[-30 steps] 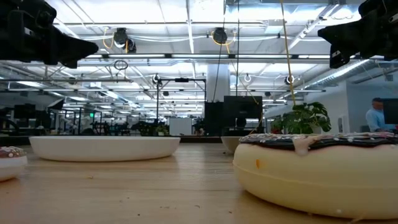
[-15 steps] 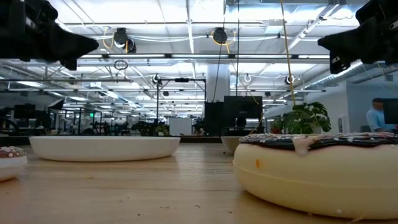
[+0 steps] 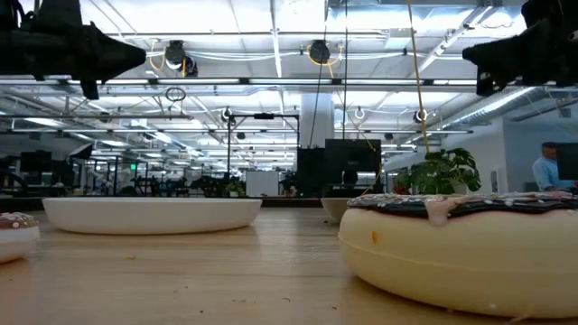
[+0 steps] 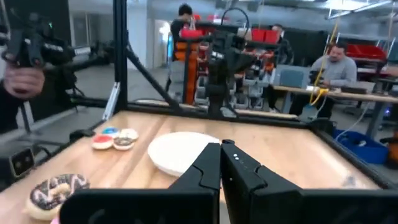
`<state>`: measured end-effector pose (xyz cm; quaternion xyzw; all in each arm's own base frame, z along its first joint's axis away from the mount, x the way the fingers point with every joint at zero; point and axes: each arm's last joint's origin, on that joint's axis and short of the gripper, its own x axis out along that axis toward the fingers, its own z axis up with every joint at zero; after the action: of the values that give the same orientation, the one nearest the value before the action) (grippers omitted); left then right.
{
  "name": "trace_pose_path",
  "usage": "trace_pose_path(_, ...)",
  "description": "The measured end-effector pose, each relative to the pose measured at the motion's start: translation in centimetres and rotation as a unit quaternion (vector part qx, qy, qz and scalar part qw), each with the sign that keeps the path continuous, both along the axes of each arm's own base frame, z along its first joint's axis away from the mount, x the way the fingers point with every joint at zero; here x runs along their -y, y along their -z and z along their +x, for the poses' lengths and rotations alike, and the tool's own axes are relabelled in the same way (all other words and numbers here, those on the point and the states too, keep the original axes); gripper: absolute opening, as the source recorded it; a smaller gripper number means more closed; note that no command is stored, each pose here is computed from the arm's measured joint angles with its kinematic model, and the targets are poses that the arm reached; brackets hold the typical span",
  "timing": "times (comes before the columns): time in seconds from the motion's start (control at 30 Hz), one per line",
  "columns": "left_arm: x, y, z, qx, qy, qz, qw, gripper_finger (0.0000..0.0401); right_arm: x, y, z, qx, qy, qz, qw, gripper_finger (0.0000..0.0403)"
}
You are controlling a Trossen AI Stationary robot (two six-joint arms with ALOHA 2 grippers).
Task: Pick & Place donuts
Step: Put the large blue donut on the gray plate
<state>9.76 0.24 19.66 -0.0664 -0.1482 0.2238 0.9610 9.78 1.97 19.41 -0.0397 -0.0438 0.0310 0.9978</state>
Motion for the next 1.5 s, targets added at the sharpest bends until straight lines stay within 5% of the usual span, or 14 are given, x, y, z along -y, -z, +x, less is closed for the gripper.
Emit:
trace_pose_path(0.1,0.0,0.0,0.0,-0.005,-0.003,0.010,1.000,0.0049,-0.3,-3.6,0.3,-0.014,0.002,-0.022,1.000,0.0000)
trace_pose_path(0.23,0.0,0.1,0.0,-0.013,-0.005,0.018,1.000,0.0049,-1.5,-8.5,1.9,-0.122,0.000,-0.043,0.992,0.0000)
trace_pose_path(0.43,0.0,0.4,0.1,-0.016,0.005,-0.007,1.000,0.0049,-6.6,-12.4,6.9,-0.317,-0.009,-0.070,0.946,0.0000)
trace_pose_path(0.63,0.1,0.3,0.1,-0.005,0.013,-0.017,1.000,0.0049,-13.5,-11.1,10.4,-0.450,-0.032,-0.047,0.891,0.0000)
trace_pose_path(0.9,0.1,0.4,0.2,-0.014,0.022,-0.014,1.000,0.0049,-19.2,-5.6,10.8,-0.565,-0.071,-0.026,0.822,0.0000)
trace_pose_path(1.1,0.1,0.3,0.1,-0.009,0.018,-0.010,1.000,0.0049,-20.0,-4.0,11.4,-0.576,-0.054,-0.025,0.815,0.0022)
trace_pose_path(1.3,0.1,0.3,0.2,-0.019,0.014,0.005,1.000,0.0049,-21.3,-2.8,12.6,-0.542,-0.086,-0.071,0.833,0.0109)
trace_pose_path(1.5,0.0,0.4,0.1,-0.025,0.000,0.002,1.000,0.0049,-21.9,-0.7,13.8,-0.548,-0.086,-0.087,0.828,0.0190)
